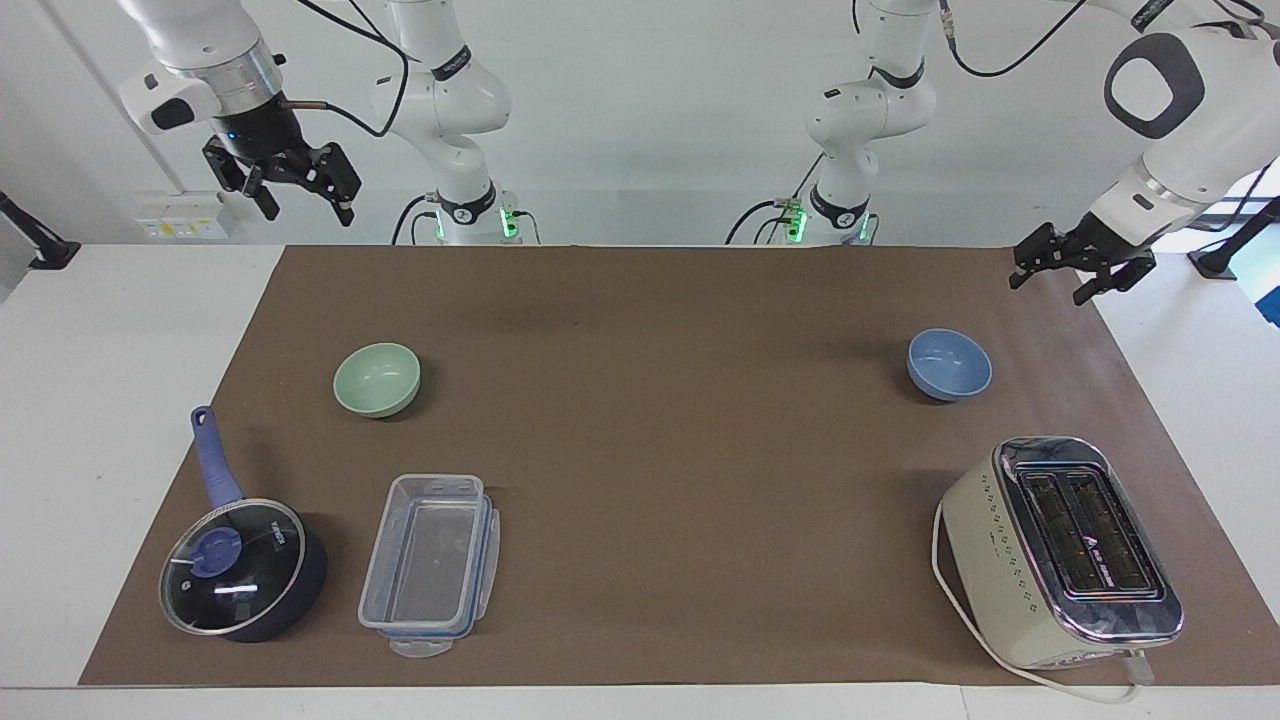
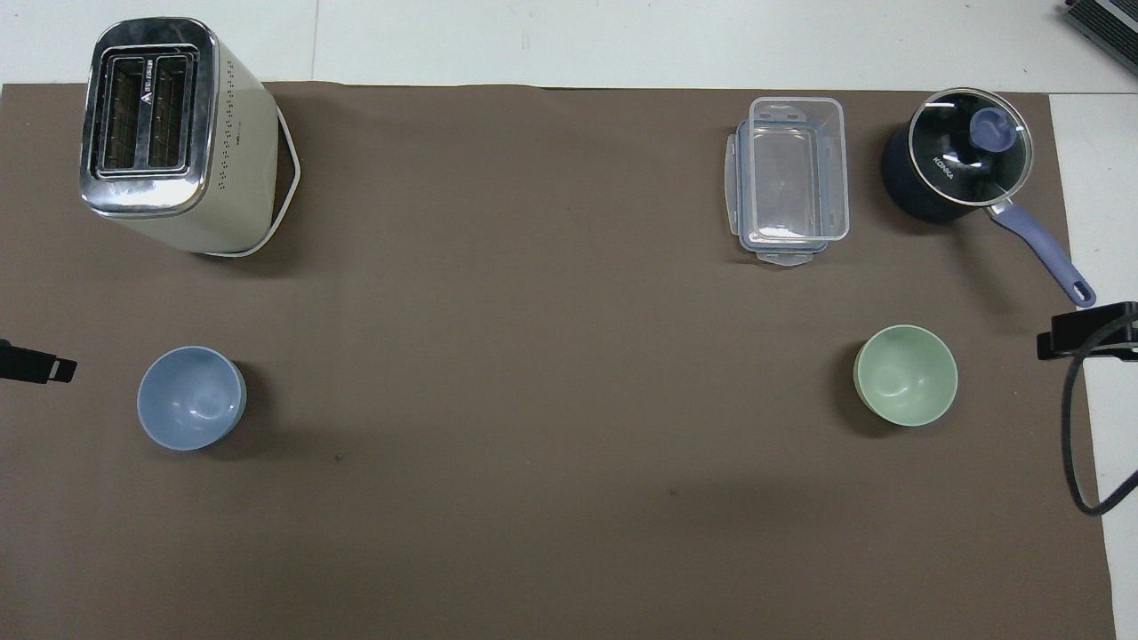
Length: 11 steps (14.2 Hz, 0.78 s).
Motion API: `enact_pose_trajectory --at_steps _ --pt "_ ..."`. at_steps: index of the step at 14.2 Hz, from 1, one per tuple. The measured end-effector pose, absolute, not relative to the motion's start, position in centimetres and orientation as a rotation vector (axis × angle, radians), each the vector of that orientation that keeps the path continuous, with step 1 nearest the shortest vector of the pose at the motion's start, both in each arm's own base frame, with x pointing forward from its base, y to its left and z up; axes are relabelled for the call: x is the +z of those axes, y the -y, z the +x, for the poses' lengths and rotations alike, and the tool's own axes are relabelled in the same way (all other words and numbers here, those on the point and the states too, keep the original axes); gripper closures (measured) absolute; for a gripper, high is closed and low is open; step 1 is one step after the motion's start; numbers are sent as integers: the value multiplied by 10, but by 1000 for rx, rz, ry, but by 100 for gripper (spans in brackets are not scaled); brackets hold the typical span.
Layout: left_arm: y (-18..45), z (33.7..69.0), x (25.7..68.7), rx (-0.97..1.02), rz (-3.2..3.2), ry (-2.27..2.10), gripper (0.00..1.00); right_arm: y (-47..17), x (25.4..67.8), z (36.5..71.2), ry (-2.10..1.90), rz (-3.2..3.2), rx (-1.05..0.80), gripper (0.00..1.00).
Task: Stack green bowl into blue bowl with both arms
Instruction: 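Reach the left gripper to the blue bowl rim and grasp it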
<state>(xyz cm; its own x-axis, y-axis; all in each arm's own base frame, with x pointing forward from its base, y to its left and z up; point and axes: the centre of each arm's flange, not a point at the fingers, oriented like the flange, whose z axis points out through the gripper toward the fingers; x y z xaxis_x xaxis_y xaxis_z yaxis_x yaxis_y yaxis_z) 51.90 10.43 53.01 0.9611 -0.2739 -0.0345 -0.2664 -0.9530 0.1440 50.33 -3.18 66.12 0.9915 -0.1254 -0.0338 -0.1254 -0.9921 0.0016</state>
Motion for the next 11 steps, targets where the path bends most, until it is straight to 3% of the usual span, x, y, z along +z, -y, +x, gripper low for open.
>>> enact_pose_trajectory --at_steps 11 --pt "-156 522 433 -5 2908 404 0 34 660 505 -192 -3136 35 0"
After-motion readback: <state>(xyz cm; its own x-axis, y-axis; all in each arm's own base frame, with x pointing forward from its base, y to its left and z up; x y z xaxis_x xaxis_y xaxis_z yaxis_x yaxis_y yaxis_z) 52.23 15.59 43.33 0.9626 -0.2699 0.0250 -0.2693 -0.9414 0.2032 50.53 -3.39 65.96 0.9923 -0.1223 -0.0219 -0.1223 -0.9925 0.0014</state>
